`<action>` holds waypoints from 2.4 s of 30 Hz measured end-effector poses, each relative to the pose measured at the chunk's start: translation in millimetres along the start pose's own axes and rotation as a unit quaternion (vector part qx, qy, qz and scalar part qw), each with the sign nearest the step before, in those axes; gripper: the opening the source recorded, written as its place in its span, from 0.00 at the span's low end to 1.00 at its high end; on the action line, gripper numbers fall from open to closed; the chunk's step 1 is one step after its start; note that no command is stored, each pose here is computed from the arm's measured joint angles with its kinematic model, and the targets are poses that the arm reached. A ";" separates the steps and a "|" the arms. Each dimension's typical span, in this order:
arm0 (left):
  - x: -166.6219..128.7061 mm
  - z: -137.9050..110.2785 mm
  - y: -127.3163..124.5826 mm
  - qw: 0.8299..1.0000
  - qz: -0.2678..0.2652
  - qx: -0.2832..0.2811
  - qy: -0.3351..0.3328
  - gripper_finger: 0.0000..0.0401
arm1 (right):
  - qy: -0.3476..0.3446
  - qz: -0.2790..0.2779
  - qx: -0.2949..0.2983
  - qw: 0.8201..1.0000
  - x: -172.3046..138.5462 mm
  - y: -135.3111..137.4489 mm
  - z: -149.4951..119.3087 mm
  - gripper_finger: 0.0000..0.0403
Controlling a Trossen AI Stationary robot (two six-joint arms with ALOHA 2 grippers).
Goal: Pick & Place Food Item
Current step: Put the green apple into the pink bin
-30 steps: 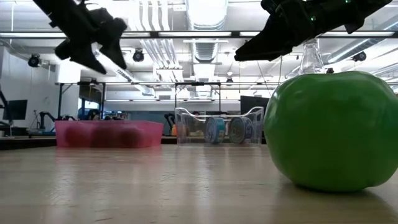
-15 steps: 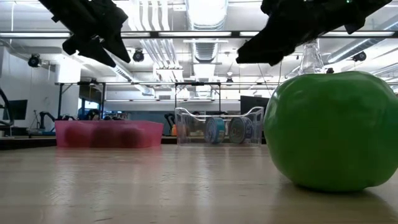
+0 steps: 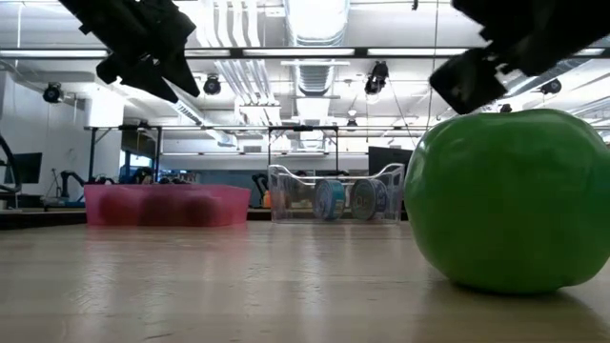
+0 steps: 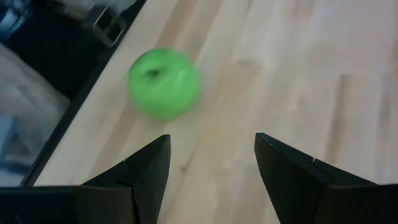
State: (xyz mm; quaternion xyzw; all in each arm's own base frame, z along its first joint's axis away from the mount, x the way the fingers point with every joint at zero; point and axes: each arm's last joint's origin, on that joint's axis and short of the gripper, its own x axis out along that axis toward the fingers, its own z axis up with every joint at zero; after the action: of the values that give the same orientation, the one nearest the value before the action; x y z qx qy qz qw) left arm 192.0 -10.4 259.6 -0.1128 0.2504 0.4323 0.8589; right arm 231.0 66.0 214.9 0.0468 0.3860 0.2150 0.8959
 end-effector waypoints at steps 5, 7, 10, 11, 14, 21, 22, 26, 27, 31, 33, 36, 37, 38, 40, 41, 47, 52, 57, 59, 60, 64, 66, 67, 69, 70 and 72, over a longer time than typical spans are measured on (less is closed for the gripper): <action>0.1 -0.2 0.0 1.000 0.000 0.002 0.000 0.68 | 0.018 0.020 -0.016 0.999 17.0 11.1 -3.5 0.57; 0.1 -0.2 0.0 1.000 0.000 0.002 0.000 0.68 | 0.028 0.021 -0.016 0.999 28.2 10.1 -5.7 0.57; 0.1 -0.2 0.0 1.000 0.000 0.002 0.000 0.68 | 0.049 0.019 -0.010 0.999 45.1 5.6 -10.0 0.57; 0.0 -0.2 0.0 1.000 0.000 0.002 0.000 0.68 | 0.058 0.018 -0.010 0.998 49.6 4.6 -10.0 0.57; 0.0 -0.2 0.0 1.000 0.000 0.002 0.000 0.68 | 0.065 0.031 -0.028 0.997 58.7 4.9 -5.4 0.57; 0.0 -0.2 0.0 1.000 0.000 0.002 0.000 0.68 | 0.096 0.098 0.001 0.990 74.2 7.2 4.5 0.57; 0.0 -0.3 0.0 1.000 0.000 0.003 0.000 0.68 | 0.101 0.107 0.006 0.989 75.7 7.5 5.5 0.57; 0.0 -0.3 0.0 1.000 0.000 0.004 0.001 0.68 | 0.127 0.151 0.016 0.980 85.5 9.3 2.7 0.57; 0.0 -0.3 0.0 1.000 0.000 0.004 0.000 0.67 | 0.133 0.164 0.017 0.977 88.8 9.8 1.5 0.57; 0.1 -0.4 0.1 1.000 0.000 0.004 0.001 0.67 | 0.152 0.182 0.023 0.971 100.5 8.3 -1.6 0.57; 0.1 -0.4 0.0 1.000 0.000 0.004 0.001 0.67 | 0.146 0.187 0.008 0.971 103.8 8.2 2.0 0.57; 0.1 -0.4 0.1 1.000 0.000 0.004 0.001 0.67 | 0.133 0.209 -0.018 0.969 105.0 10.4 8.5 0.57; 0.1 -0.4 0.1 1.000 0.000 0.004 0.001 0.67 | 0.128 0.215 -0.026 0.968 104.8 11.0 10.3 0.57; 0.1 -0.4 0.0 1.000 0.000 0.004 0.000 0.67 | 0.126 0.217 -0.030 0.968 104.4 11.4 11.7 0.57; 0.1 -0.4 0.1 1.000 0.000 0.004 0.001 0.67 | 0.117 0.217 -0.038 0.968 103.6 12.1 15.5 0.57; 0.1 -0.4 0.1 1.000 0.000 0.004 0.001 0.67 | 0.113 0.217 -0.042 0.969 103.4 12.1 16.9 0.57; 0.1 -0.4 0.1 1.000 0.000 0.004 0.001 0.67 | 0.084 0.219 -0.060 0.970 103.9 13.1 24.3 0.57; 0.2 -0.5 0.1 1.000 0.000 0.004 0.001 0.66 | 0.100 0.216 -0.040 0.970 103.7 12.6 20.5 0.57; 0.2 -0.5 0.1 1.000 0.000 0.004 0.001 0.66 | 0.116 0.228 -0.035 0.966 103.7 14.5 14.8 0.57; 0.1 -0.5 0.1 1.000 0.000 0.004 0.001 0.66 | 0.113 0.231 -0.044 0.966 104.0 15.5 14.7 0.57; 0.1 -0.5 0.1 1.000 0.000 0.004 0.001 0.66 | 0.110 0.232 -0.050 0.965 104.2 16.0 14.7 0.57; 0.1 -0.5 0.1 1.000 0.000 0.003 0.001 0.66 | 0.093 0.236 -0.070 0.965 108.5 17.1 15.8 0.57; 0.2 -0.5 0.1 1.000 0.000 0.003 0.001 0.66 | 0.084 0.239 -0.078 0.964 113.6 16.6 15.9 0.57; 0.1 -0.5 0.1 1.000 0.000 0.003 0.001 0.66 | 0.081 0.239 -0.080 0.964 116.1 16.0 15.5 0.57; 0.1 -0.5 0.1 1.000 0.000 0.003 0.001 0.66 | 0.077 0.239 -0.087 0.964 119.6 15.0 14.5 0.57; 0.1 -0.5 0.1 1.000 0.000 0.003 0.001 0.66 | 0.072 0.239 -0.092 0.964 120.4 14.5 15.1 0.57; 0.1 -0.5 0.1 1.000 0.000 0.003 0.001 0.66 | 0.061 0.239 -0.101 0.964 120.4 13.6 17.1 0.57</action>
State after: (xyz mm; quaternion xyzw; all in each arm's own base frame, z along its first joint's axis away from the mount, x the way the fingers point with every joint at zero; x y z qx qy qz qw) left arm 191.9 -10.5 259.0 -0.1107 0.2524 0.4317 0.8589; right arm 311.8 130.3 149.4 0.0334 0.3937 0.4629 0.7935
